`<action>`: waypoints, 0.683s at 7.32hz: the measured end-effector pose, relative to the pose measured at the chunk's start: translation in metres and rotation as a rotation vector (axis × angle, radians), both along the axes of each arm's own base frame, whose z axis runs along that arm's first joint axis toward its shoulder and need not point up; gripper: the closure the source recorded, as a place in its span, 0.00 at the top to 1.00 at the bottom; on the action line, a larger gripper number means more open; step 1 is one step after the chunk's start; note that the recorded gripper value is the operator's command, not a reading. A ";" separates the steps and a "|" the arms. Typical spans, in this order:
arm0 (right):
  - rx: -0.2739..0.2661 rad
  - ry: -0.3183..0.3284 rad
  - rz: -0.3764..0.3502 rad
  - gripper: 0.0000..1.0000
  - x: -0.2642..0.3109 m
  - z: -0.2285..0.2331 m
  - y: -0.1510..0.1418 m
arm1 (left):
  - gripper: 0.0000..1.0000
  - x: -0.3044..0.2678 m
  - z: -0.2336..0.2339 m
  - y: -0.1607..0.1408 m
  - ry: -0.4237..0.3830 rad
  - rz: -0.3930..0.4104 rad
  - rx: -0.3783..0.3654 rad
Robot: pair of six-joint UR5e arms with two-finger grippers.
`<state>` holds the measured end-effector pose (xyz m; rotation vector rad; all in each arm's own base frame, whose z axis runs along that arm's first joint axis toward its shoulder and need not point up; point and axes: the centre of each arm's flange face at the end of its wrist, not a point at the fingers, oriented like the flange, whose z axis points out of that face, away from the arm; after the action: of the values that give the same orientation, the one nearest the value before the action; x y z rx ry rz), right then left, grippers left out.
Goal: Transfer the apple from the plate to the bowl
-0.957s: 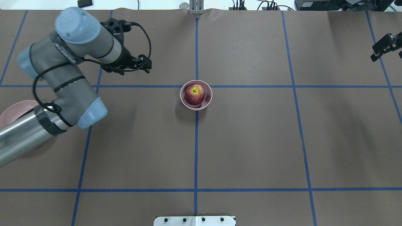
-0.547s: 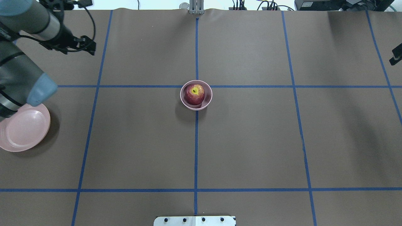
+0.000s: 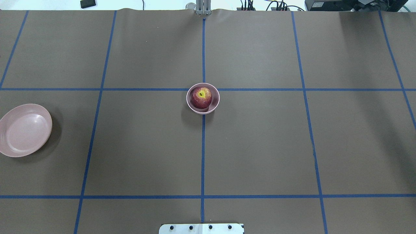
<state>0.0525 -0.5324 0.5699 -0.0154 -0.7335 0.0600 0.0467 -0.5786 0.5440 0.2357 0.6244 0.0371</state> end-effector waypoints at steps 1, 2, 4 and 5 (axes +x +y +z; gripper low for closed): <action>-0.013 -0.006 0.010 1.00 0.016 0.019 0.018 | 0.99 -0.025 0.022 0.006 -0.011 -0.027 -0.028; -0.014 -0.013 0.006 1.00 0.029 0.033 0.033 | 0.99 -0.039 0.043 0.011 -0.020 -0.040 -0.058; -0.024 -0.022 0.004 1.00 0.039 0.048 0.047 | 0.99 -0.070 0.084 0.033 -0.005 -0.074 -0.136; -0.032 -0.023 0.006 1.00 0.040 0.051 0.049 | 0.99 -0.085 0.087 0.042 0.073 -0.085 -0.162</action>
<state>0.0921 -0.4836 0.6213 -0.0443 -0.7555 0.0774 -0.0384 -0.5371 0.6315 0.1070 0.6860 -0.1040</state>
